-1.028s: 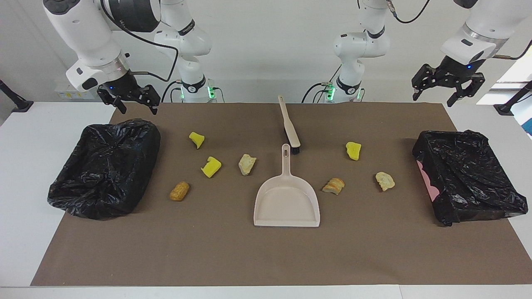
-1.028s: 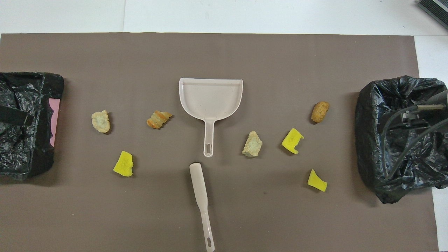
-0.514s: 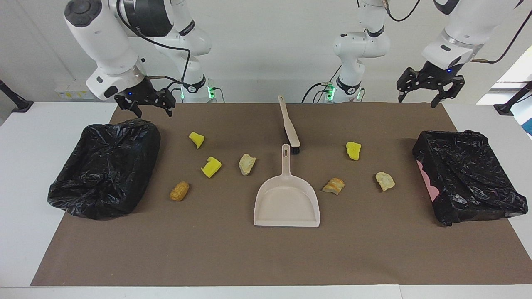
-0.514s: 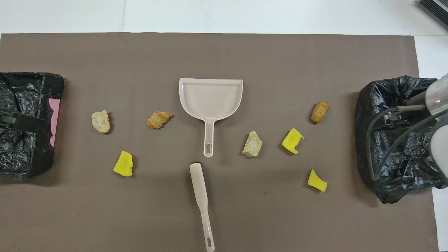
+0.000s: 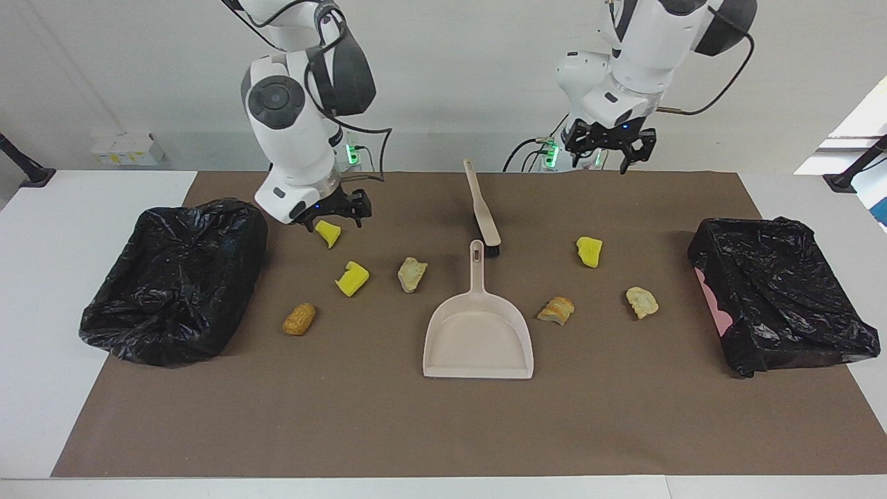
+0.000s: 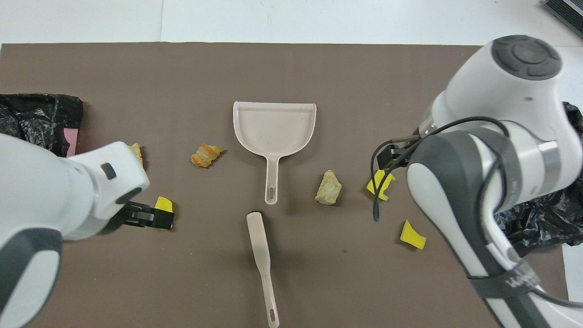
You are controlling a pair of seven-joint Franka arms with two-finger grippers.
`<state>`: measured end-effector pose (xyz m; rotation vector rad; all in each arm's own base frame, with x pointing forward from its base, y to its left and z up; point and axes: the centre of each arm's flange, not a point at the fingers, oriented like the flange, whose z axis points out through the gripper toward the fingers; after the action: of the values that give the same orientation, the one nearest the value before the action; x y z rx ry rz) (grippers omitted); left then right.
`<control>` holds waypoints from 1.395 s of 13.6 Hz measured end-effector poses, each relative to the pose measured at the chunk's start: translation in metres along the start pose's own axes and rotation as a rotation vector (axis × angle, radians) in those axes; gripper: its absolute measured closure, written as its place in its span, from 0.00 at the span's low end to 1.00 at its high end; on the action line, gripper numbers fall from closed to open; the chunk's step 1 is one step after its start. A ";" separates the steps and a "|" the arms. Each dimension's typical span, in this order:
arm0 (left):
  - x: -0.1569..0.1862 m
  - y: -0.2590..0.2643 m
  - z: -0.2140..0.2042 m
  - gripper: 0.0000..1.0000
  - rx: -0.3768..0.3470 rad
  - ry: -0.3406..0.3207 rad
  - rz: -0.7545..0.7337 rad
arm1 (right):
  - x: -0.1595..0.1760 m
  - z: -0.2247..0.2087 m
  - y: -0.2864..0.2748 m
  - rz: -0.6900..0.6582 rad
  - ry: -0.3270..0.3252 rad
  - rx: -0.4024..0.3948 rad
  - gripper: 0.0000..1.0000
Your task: Sweep and dump trash in bin
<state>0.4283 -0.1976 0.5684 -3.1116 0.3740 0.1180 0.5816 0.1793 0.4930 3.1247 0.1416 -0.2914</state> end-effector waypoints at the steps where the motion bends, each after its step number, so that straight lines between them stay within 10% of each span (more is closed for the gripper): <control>1: -0.012 0.019 0.015 0.00 -0.004 0.003 -0.017 | 0.005 0.010 -0.018 0.011 0.010 -0.001 0.00; 15: -0.130 0.204 0.178 0.00 -0.059 0.032 -0.067 | 0.048 0.118 -0.239 0.130 0.073 0.045 0.00; 19: -0.135 0.224 0.224 0.01 -0.029 0.004 -0.096 | 0.046 0.137 -0.250 0.115 0.053 0.027 0.14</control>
<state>0.2278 -0.3797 0.3564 -3.1516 0.2244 0.1177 0.5791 0.4312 0.3521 3.1530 -0.0422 -0.2118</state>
